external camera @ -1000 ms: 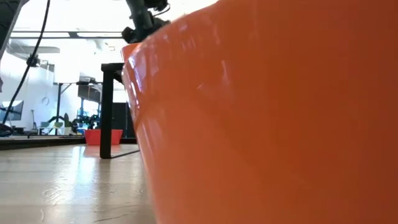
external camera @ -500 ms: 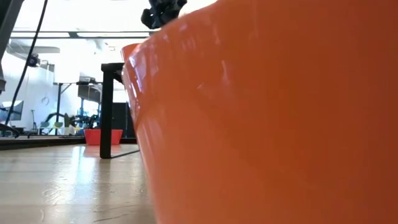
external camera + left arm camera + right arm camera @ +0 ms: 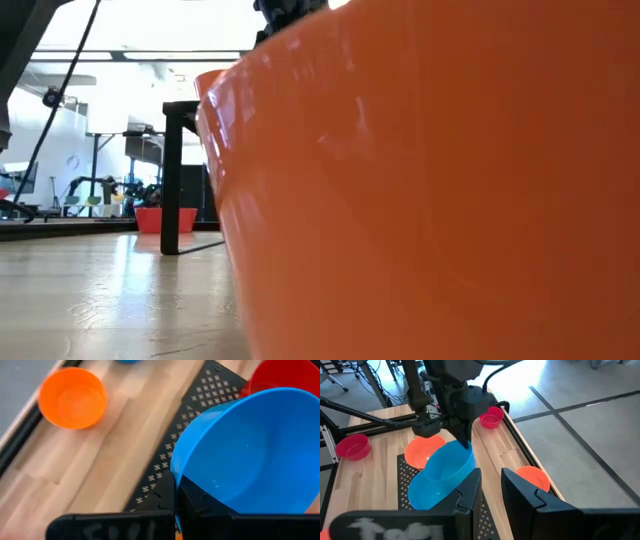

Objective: Pick & Place Mini bowls
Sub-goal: Stack the left blue bowl on top of the blue bowl on the shelf

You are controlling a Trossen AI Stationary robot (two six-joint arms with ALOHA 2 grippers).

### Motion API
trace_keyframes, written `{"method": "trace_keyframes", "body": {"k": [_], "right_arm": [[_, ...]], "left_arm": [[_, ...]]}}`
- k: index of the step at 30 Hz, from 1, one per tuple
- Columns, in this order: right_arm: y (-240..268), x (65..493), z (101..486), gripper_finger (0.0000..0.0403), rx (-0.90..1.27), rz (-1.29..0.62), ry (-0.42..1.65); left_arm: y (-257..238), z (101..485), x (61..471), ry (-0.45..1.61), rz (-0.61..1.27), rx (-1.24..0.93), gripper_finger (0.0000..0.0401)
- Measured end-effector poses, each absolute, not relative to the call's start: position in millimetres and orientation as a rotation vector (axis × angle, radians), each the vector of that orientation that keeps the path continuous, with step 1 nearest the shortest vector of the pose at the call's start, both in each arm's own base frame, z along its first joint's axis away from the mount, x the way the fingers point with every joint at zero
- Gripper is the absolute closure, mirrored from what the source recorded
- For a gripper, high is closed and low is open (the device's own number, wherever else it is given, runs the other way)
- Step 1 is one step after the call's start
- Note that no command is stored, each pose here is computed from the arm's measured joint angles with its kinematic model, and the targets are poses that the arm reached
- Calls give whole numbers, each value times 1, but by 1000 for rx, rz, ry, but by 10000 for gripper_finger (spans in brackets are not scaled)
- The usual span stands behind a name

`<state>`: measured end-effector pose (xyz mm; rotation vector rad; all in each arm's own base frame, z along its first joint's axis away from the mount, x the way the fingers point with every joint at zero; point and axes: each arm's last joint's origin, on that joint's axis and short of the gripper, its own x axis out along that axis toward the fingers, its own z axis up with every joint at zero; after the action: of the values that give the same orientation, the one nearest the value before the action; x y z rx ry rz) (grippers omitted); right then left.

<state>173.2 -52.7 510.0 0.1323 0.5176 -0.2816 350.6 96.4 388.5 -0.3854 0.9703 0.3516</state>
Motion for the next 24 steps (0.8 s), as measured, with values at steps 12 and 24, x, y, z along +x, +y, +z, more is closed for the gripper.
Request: {"method": "trace_keyframes", "body": {"k": [12,24], "right_arm": [[-53,173,510,330,126,-279,521],[-53,173,510,330,127,-280,522]], "left_arm": [[86,385,356,997,149,-425,401],[74,372,369,1040,101,-378,401]]}}
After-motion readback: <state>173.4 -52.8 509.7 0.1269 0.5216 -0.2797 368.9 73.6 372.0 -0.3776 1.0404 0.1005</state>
